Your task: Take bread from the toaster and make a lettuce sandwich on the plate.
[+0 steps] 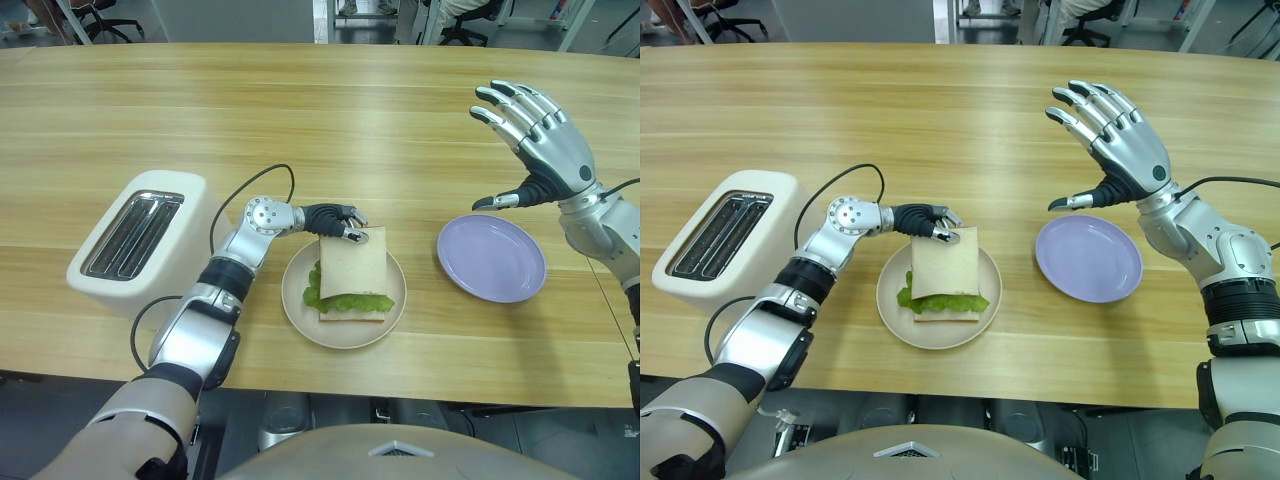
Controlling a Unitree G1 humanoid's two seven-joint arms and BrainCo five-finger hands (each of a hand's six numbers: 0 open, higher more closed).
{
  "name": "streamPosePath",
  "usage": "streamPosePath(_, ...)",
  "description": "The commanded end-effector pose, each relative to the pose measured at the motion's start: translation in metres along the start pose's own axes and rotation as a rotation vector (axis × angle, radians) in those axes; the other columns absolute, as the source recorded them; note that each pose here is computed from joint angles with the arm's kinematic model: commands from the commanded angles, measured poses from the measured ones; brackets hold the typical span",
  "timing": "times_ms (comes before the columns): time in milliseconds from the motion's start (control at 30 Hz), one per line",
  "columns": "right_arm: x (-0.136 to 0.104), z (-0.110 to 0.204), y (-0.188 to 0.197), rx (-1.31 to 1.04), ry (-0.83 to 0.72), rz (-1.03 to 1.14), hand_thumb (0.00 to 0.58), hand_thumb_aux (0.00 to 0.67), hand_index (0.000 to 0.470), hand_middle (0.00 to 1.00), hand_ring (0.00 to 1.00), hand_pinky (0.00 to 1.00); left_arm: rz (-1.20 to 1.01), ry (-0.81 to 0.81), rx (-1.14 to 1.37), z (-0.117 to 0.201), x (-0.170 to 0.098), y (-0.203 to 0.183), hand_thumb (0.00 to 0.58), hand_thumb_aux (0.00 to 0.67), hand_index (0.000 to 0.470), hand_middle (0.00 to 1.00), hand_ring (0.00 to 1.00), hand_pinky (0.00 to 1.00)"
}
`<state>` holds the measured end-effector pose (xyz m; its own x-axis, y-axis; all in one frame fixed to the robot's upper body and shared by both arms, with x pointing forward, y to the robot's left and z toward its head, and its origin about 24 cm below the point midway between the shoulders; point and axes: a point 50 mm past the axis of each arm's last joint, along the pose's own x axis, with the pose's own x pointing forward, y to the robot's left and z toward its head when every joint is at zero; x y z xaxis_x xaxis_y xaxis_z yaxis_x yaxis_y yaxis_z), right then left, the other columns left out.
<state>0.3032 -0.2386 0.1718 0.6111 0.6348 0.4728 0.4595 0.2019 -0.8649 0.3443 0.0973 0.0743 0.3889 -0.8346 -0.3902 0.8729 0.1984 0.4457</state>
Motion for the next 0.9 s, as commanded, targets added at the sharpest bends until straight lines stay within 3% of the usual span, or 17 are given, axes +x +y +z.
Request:
streamPosePath(33, 0.0, 0.002, 0.006, 0.017, -0.007, 0.021, 0.0, 0.0, 0.0, 0.0, 0.0, 0.0, -0.003, 0.048, 0.025, -0.007, 0.0, 0.0, 0.58, 0.67, 0.46, 0.87, 0.87, 0.87)
streamPosePath(100, 0.0, 0.003, 0.007, 0.02, -0.006, 0.021, 0.0, 0.0, 0.0, 0.0, 0.0, 0.0, 0.001, 0.067, 0.034, -0.011, 0.0, 0.0, 0.58, 0.67, 0.46, 0.6, 0.6, 0.6)
streamPosePath(133, 0.0, 0.003, 0.007, 0.021, -0.006, 0.021, 0.0, 0.0, 0.0, 0.0, 0.0, 0.0, -0.004, 0.077, 0.04, -0.013, 0.0, -0.001, 0.58, 0.67, 0.46, 0.55, 0.55, 0.55)
streamPosePath(433, 0.0, 0.004, 0.009, 0.028, -0.011, 0.026, 0.0, 0.0, 0.0, 0.0, 0.0, 0.0, -0.024, 0.105, 0.044, -0.021, 0.002, -0.007, 0.58, 0.67, 0.46, 0.54, 0.54, 0.54)
streamPosePath(500, 0.0, 0.004, 0.009, 0.028, -0.011, 0.026, 0.0, 0.0, 0.0, 0.0, 0.0, 0.0, -0.026, 0.108, 0.043, -0.022, 0.002, -0.009, 0.58, 0.67, 0.46, 0.51, 0.51, 0.51)
streamPosePath(533, 0.0, 0.004, 0.009, 0.028, -0.011, 0.026, 0.0, 0.0, 0.0, 0.0, 0.0, 0.0, -0.022, 0.103, 0.035, -0.022, 0.003, -0.009, 0.58, 0.67, 0.46, 0.35, 0.35, 0.35)
streamPosePath(767, -0.002, 0.003, 0.011, 0.03, -0.007, 0.032, 0.0, 0.0, 0.0, 0.0, 0.0, 0.0, -0.033, 0.051, -0.004, -0.016, 0.004, -0.007, 0.58, 0.67, 0.46, 0.34, 0.34, 0.34)
streamPosePath(800, -0.002, 0.003, 0.011, 0.03, -0.007, 0.032, 0.0, 0.0, 0.0, 0.0, 0.0, 0.0, -0.042, 0.059, 0.005, -0.017, 0.004, -0.009, 0.58, 0.67, 0.46, 0.31, 0.31, 0.31)
streamPosePath(833, -0.002, 0.003, 0.011, 0.03, -0.007, 0.031, 0.0, 0.0, 0.0, 0.0, 0.0, 0.0, -0.048, 0.067, 0.014, -0.018, 0.004, -0.011, 0.58, 0.67, 0.46, 0.09, 0.09, 0.09)
streamPosePath(867, -0.002, 0.003, 0.011, 0.031, -0.007, 0.03, 0.0, 0.0, 0.0, 0.0, 0.0, 0.0, -0.05, 0.076, 0.025, -0.02, 0.004, -0.012, 0.58, 0.67, 0.46, 0.0, 0.0, 0.0)
streamPosePath(900, -0.001, 0.004, 0.011, 0.031, -0.007, 0.029, 0.0, 0.0, 0.0, 0.0, 0.0, 0.0, -0.049, 0.08, 0.029, -0.021, 0.004, -0.013, 0.58, 0.67, 0.46, 0.0, 0.0, 0.0)
